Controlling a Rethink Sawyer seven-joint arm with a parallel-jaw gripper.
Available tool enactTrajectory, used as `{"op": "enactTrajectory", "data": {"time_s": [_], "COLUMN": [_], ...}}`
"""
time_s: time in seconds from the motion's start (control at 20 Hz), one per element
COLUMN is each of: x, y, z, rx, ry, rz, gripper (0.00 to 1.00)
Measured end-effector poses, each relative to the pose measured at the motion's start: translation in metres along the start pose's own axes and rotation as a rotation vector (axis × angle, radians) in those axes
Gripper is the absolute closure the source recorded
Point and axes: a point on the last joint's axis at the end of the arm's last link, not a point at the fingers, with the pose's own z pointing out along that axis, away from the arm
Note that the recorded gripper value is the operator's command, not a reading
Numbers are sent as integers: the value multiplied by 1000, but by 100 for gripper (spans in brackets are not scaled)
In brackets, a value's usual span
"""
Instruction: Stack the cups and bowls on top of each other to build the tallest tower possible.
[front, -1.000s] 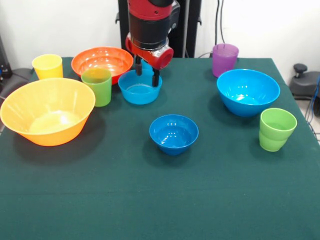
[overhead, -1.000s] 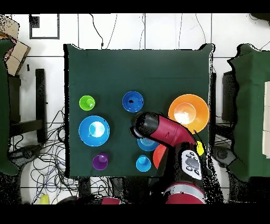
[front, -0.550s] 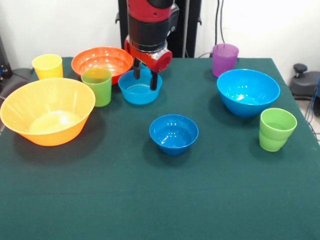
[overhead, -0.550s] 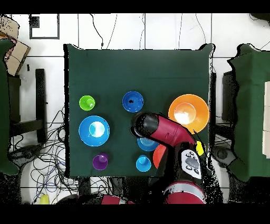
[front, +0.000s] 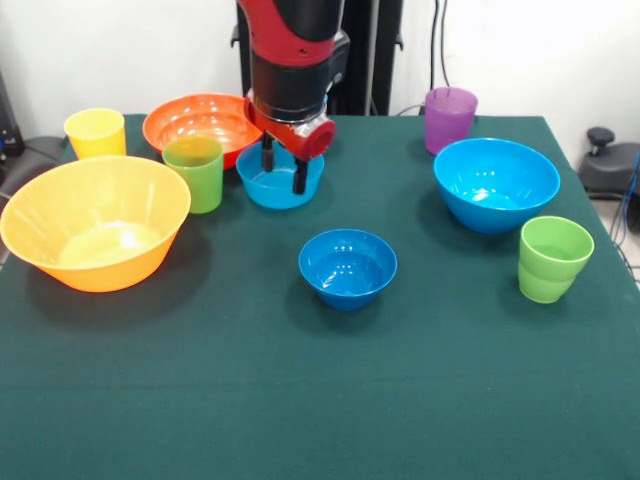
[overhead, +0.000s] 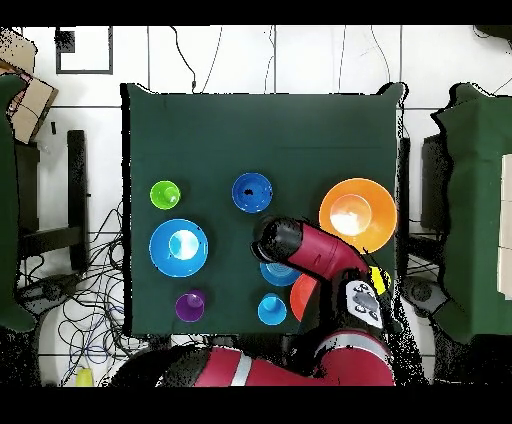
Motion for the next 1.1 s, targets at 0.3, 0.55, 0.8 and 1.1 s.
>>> {"op": "enactTrajectory", "data": {"time_s": [0.3, 0.55, 0.8, 1.1], "x": [4, 13, 22, 27], "y": [-7, -12, -16, -18], "z": [18, 28, 36, 45], "rx": [6, 15, 25, 31], "ry": [-4, 8, 22, 26], "rz": [6, 5, 4, 2], "gripper": [0, 0, 0, 0]}}
